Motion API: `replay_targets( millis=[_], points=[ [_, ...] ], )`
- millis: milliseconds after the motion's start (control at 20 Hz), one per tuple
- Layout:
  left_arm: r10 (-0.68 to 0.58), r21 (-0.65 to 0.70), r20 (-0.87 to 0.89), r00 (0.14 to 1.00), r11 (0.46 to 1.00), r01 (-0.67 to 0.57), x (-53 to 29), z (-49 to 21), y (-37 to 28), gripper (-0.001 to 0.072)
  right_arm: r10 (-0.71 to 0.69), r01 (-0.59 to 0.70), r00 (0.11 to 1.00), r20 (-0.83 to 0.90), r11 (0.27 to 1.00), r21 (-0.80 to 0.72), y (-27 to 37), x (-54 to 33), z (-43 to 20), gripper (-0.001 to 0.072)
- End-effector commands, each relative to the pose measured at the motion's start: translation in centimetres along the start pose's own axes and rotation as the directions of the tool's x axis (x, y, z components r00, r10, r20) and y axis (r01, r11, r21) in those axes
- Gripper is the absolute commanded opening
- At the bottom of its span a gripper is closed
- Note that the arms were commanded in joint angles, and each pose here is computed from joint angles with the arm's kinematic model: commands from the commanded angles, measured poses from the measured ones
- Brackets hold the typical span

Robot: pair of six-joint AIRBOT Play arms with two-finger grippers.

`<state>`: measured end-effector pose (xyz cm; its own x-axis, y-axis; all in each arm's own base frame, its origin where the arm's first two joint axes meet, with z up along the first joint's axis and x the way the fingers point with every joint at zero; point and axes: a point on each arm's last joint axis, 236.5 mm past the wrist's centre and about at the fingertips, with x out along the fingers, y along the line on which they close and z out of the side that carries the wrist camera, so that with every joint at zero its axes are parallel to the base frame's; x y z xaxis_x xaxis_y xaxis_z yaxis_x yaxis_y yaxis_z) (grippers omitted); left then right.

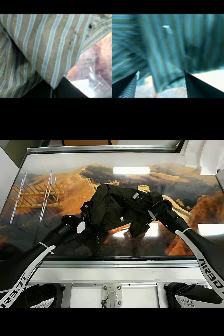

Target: Fold the clothes and pants, and hang the long-sleeved shirts on hangers.

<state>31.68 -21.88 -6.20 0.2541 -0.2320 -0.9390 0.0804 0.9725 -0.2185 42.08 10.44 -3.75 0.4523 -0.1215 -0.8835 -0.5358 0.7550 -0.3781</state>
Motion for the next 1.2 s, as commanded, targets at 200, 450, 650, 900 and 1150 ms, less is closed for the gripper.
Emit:
replay_targets(
  millis=[200,450,650,900,1150],
  points=[
    [0.000,-0.002,-0.001,1.000,1.000,0.000,0.0,0.0,0.0,0.0016,-0.104,0.109,0.994,-0.038,0.981,0.164,-3.3,2.2,-1.1,0.0425],
    [0.032,0.078,-0.042,0.999,0.997,-0.029,-3.2,1.5,0.9,0.0016,-0.171,0.144,0.981,0.095,0.959,0.244,-7.3,-2.6,1.9,0.0021],
    [-0.042,0.147,0.182,0.982,0.989,0.015,-16.7,9.9,-0.3,0.0016,-0.313,0.165,0.905,0.289,0.883,0.440,-15.0,-18.9,5.5,0.0018],
    [-0.274,0.285,0.579,0.768,0.950,0.124,-39.0,13.3,-5.7,0.0016,-0.204,-0.060,0.881,0.428,0.848,0.526,-14.5,-36.2,2.8,0.0018],
    [-0.285,0.375,0.453,0.845,0.920,0.109,-39.7,8.5,-7.2,0.0016,-0.022,-0.126,0.962,0.274,0.849,0.513,-10.4,-36.0,-1.6,0.0018]
  ],
)
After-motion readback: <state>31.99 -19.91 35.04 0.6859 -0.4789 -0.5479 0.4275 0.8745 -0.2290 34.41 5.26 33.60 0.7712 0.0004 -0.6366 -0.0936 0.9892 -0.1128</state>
